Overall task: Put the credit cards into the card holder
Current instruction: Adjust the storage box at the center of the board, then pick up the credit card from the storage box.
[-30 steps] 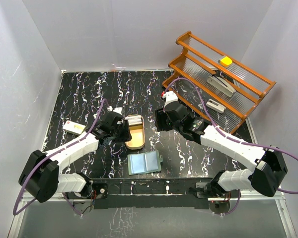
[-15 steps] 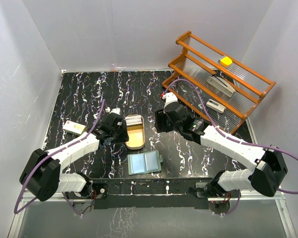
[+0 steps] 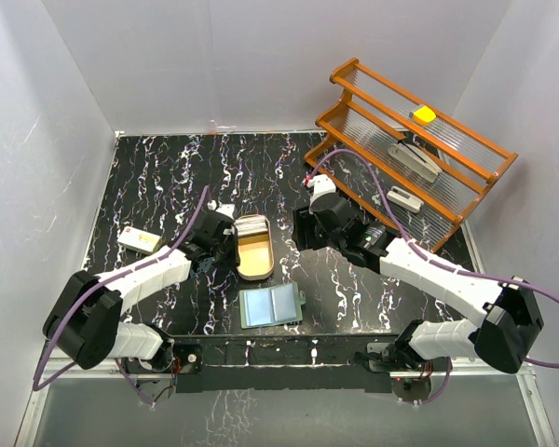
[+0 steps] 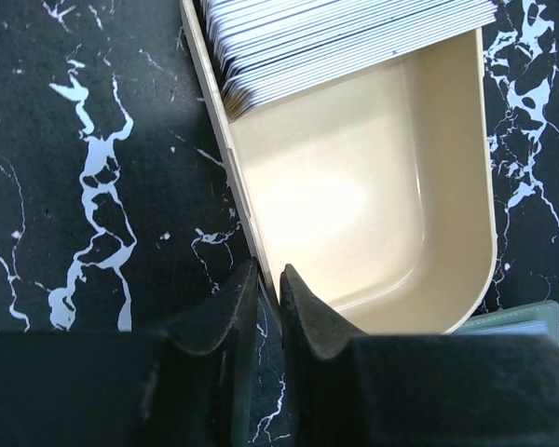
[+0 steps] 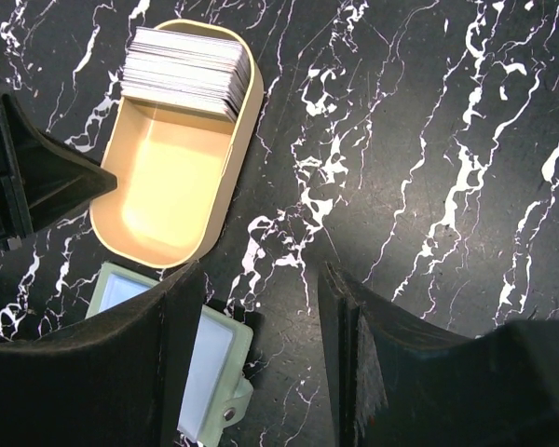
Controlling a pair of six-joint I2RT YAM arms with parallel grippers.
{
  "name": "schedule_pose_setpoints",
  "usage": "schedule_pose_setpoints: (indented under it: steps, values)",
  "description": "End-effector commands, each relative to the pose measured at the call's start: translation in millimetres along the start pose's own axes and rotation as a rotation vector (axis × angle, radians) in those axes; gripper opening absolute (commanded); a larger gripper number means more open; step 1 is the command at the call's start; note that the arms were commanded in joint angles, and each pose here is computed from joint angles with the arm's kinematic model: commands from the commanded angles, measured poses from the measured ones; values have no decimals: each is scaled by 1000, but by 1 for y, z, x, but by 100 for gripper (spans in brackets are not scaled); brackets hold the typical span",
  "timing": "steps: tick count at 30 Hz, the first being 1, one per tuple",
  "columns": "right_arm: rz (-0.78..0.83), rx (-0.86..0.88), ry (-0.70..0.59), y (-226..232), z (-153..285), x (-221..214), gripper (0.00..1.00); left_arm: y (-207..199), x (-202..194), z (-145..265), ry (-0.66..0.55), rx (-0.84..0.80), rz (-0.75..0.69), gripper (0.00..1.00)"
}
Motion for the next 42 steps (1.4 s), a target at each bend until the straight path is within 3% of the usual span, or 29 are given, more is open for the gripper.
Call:
schedule_pose_setpoints:
  steps: [1,19,22,27,30,35,42]
  values:
    - [-2,25,-52,3,2,10,50,-10,14,-2,-53,-90,-95,12]
    - [71,48,-86,6,-5,17,54,-31,42,-23,-65,-247,-316,14]
    - [134,69,-82,8,-13,19,58,-28,51,-21,-60,-169,-246,26]
    - [234,78,51,15,-40,17,63,-33,65,-1,-129,-156,-95,39]
    - [318,161,65,24,-52,17,67,-28,63,9,-133,-103,8,40]
    - [421,77,76,17,-70,23,70,-14,42,30,-102,-18,201,39]
    - [597,77,102,14,-91,24,79,-10,20,42,-123,-93,409,41]
Point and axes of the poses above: each gripper's point midway between its finger pads, its own z axis back along the fingers, its own y axis along the line the jaws close on, x = y × z, the point moved 7 cm from there along z, back along the fingers, and after that the axes turned 9 degrees about -z, right-handed, at the moved point
